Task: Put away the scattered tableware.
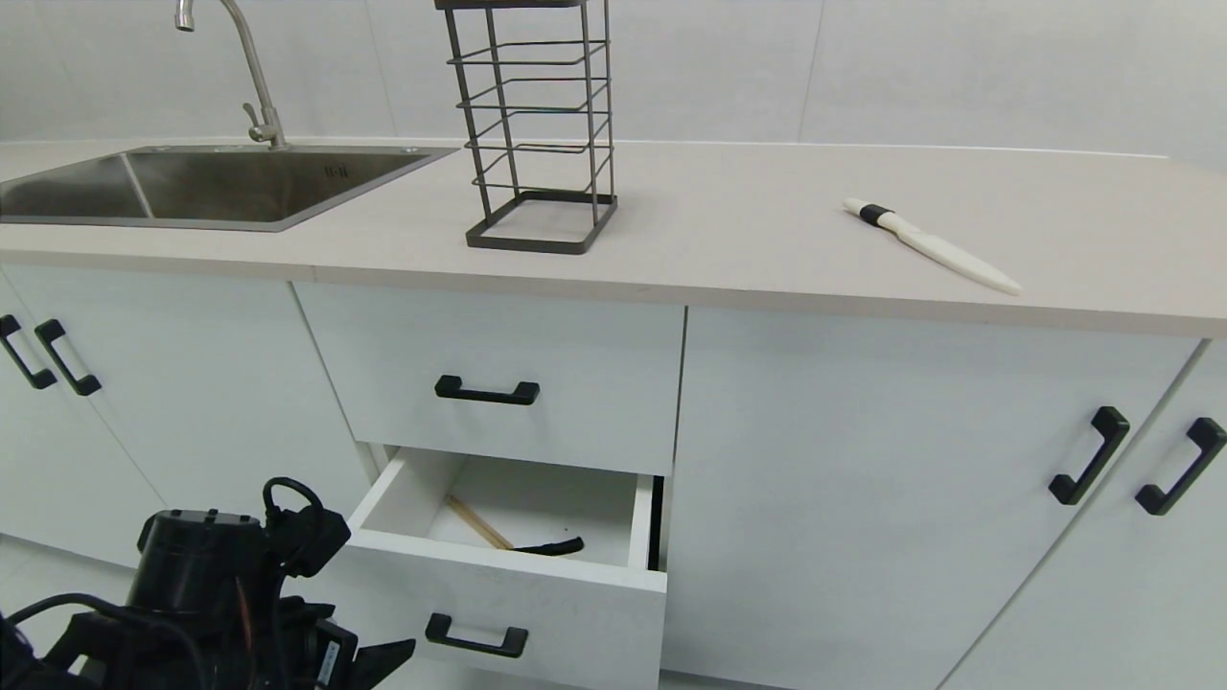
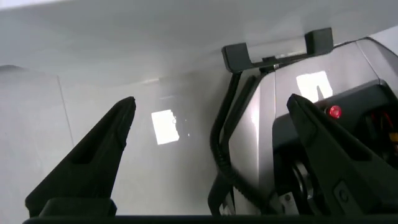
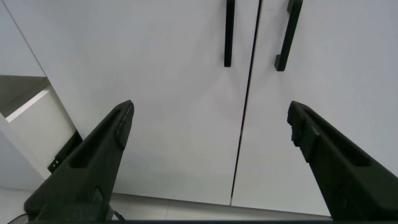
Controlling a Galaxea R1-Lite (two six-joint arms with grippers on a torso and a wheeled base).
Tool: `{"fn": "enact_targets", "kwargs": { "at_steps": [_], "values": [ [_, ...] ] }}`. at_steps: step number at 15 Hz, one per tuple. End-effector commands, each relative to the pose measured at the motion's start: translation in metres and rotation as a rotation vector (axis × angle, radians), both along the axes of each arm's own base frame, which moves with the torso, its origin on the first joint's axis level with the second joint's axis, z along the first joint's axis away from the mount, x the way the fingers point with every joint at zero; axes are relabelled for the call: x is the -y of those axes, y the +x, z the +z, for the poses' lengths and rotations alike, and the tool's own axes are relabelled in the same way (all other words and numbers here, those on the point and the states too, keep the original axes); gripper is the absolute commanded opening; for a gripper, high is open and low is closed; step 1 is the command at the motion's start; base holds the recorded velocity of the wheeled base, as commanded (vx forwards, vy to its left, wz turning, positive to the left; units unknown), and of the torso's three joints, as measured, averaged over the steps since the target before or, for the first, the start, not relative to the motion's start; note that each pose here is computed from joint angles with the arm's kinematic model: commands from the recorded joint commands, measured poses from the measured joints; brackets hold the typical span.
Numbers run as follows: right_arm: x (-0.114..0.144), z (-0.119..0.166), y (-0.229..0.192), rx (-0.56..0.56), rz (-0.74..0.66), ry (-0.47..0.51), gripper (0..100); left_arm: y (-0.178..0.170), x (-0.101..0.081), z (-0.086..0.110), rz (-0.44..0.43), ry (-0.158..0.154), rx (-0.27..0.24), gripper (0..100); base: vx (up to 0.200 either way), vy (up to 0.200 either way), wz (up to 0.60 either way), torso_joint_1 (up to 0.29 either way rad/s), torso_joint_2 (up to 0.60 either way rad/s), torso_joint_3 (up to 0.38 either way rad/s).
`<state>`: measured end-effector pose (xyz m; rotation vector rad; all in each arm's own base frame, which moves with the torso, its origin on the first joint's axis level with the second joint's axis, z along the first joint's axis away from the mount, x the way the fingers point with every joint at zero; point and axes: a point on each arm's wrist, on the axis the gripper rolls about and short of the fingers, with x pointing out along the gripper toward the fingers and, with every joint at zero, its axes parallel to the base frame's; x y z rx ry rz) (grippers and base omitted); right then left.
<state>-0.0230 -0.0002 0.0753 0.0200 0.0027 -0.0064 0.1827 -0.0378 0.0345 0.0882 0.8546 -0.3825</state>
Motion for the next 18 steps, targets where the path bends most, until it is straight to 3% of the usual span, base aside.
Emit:
{"fn": "enact_targets", "kwargs": {
  "at_steps": [1, 10, 18],
  "values": [
    [0.0, 0.0, 0.0, -0.002, 0.0, 0.0, 100, 0.01, 0.002, 0.0, 0.0, -0.005, 0.013, 100, 0.0, 0.0, 0.0, 0.0, 0.0, 0.0],
    [0.0, 0.0, 0.0, -0.002, 0.0, 0.0, 100, 0.048, 0.009, 0.006, 0.004, -0.023, 0.096, 100, 0.0, 0.0, 0.0, 0.0, 0.0, 0.0],
    [0.0, 0.0, 0.0, -0.002, 0.0, 0.0, 100, 0.089, 0.017, 0.015, 0.018, -0.061, 0.21, 100, 0.0, 0.0, 0.0, 0.0, 0.0, 0.0]
  ]
}}
